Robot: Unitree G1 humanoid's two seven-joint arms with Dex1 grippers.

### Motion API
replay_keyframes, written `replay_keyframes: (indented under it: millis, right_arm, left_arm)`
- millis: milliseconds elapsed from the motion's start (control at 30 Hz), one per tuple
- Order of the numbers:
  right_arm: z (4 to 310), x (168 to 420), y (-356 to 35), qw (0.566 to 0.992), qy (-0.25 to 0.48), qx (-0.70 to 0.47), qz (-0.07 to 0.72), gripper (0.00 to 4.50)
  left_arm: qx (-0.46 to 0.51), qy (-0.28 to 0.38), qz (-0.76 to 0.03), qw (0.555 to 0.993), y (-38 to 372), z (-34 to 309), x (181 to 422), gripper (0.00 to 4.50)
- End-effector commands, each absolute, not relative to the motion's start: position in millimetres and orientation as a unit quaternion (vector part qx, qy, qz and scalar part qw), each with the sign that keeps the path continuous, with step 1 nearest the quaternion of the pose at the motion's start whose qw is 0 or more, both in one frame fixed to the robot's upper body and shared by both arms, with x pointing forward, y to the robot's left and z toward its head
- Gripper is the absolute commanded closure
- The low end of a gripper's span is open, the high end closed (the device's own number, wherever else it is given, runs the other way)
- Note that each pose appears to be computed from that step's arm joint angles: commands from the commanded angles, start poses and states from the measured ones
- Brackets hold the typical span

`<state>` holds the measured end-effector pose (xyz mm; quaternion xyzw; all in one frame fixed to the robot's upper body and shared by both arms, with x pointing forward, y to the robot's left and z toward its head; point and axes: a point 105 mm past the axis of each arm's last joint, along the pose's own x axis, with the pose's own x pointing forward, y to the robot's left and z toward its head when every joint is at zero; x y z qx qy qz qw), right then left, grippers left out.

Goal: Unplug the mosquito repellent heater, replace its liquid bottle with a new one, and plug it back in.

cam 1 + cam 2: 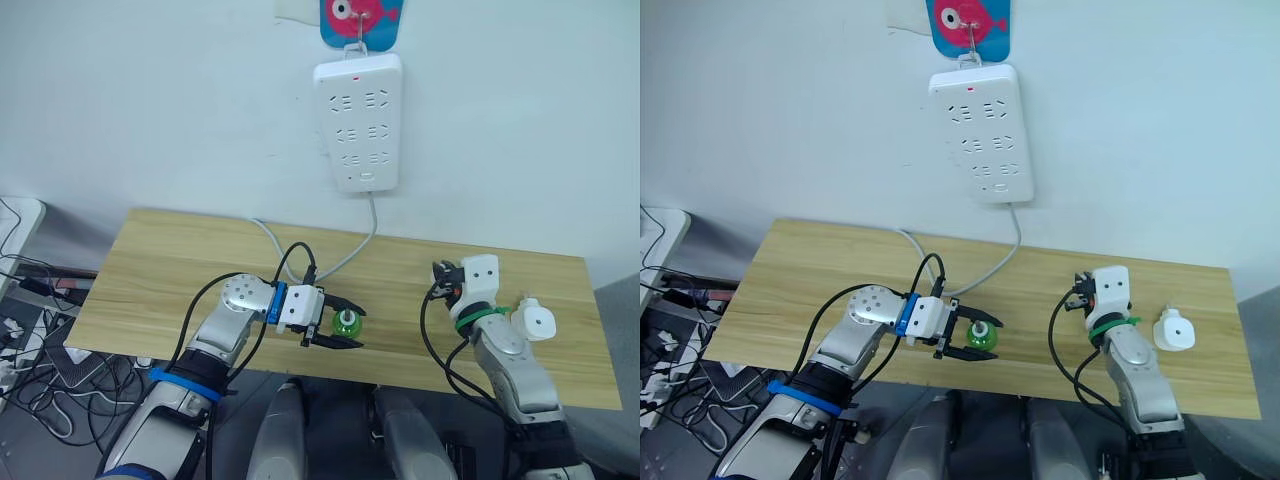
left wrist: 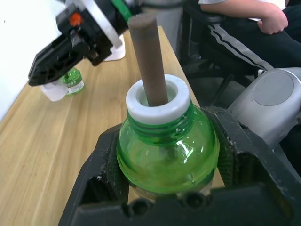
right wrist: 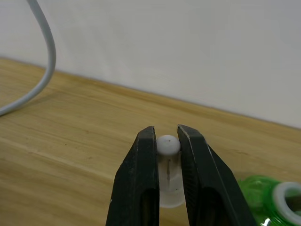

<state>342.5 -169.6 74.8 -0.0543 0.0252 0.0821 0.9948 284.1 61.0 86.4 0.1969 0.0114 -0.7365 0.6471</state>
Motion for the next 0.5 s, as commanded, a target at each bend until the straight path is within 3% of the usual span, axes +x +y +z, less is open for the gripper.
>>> replay_keyframes:
  millis: [33, 167, 500]
  right_arm:
    - [74.4, 347.4, -180.3, 0.996, 0.008, -0.055, 0.066, 4.22]
    - [64.6, 347.7, -179.7, 0.997, 0.019, -0.04, 0.068, 4.22]
    - [56.4, 333.6, -179.5, 0.995, 0.027, -0.053, 0.079, 0.74]
  left_arm:
    - [0.204, -0.006, -0.733, 0.649, 59.5, 96.4, 286.5, 2.24]
    - [0.205, -0.007, -0.732, 0.649, 59.1, 97.7, 288.3, 2.24]
    - [0.207, -0.012, -0.738, 0.642, 54.0, 98.8, 287.3, 2.24]
